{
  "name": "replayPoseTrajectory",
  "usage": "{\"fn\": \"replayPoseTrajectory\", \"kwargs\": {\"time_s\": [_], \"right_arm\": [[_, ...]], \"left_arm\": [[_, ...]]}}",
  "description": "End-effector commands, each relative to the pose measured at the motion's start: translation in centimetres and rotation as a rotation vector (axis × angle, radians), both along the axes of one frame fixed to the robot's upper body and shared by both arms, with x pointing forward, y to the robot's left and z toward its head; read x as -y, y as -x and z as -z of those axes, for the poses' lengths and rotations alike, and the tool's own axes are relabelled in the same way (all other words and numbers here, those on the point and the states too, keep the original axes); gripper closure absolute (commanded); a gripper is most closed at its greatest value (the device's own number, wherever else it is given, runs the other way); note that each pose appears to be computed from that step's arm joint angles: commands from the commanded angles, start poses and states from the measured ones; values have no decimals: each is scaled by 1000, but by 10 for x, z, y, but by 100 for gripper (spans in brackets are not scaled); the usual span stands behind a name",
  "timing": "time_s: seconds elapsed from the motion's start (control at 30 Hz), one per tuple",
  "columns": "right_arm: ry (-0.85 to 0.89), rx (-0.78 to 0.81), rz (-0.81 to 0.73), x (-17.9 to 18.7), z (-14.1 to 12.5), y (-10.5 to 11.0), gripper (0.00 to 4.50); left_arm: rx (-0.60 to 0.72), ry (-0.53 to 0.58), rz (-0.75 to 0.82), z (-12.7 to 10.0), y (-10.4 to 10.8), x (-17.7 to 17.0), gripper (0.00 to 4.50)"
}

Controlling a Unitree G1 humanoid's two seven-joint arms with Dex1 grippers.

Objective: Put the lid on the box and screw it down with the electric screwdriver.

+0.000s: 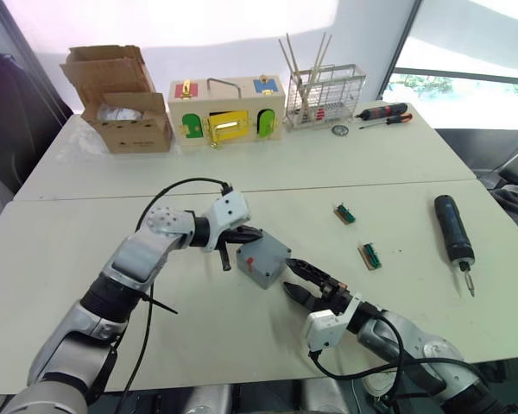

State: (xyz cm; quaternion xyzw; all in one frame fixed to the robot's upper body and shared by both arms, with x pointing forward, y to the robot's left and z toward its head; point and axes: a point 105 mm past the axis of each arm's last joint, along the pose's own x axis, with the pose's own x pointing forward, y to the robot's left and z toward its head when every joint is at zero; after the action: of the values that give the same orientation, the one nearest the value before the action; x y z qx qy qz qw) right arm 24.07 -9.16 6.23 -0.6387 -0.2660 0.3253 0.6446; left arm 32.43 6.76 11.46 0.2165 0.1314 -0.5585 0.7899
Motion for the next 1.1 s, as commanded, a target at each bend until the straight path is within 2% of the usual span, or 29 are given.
{"fn": "replayPoseTrajectory", "kwargs": {"time_s": [0.03, 0.07, 0.17, 0.23, 0.3, 0.33, 0.43, 0.53, 0.6, 0.7, 0.87, 0.97, 1.1], "right_arm": [[-50, 1, 36, 8, -9, -3, 107], [-67, -2, 41, 10, -12, -4, 126], [-139, -17, 73, 16, -23, -5, 226], [-225, -41, 112, 24, -37, -6, 319], [-463, -158, 180, 34, -55, -4, 424], [-538, -206, 198, 37, -59, -3, 445], [-667, -379, 230, 38, -59, -1, 445], [-863, -672, 241, 28, -57, 0, 445], [-948, -860, 241, 20, -53, 0, 445], [-973, -1032, 230, 10, -51, 3, 445], [-908, -1207, 249, 3, -40, 9, 445], [-874, -1242, 272, 2, -33, 7, 445], [-866, -1261, 283, 0, -28, 5, 445]], "left_arm": [[-110, -91, -61, 38, 4, -14, 450], [-106, -86, -59, 36, 4, -13, 450], [-87, -65, -52, 32, 4, -11, 450], [-71, -13, -43, 23, 4, -8, 450], [-68, 172, -22, -11, 9, -3, 450], [-67, 231, -15, -23, 11, -2, 450], [-77, 317, -41, -41, 10, -9, 450], [-109, 455, -145, -71, 2, -33, 450], [-133, 512, -242, -77, -8, -53, 450], [-134, 411, -319, -54, -16, -67, 450], [-167, 288, -246, -18, -7, -55, 450], [-185, 273, -221, -3, -4, -45, 450], [-213, 278, -184, 5, 6, -32, 450]]}}
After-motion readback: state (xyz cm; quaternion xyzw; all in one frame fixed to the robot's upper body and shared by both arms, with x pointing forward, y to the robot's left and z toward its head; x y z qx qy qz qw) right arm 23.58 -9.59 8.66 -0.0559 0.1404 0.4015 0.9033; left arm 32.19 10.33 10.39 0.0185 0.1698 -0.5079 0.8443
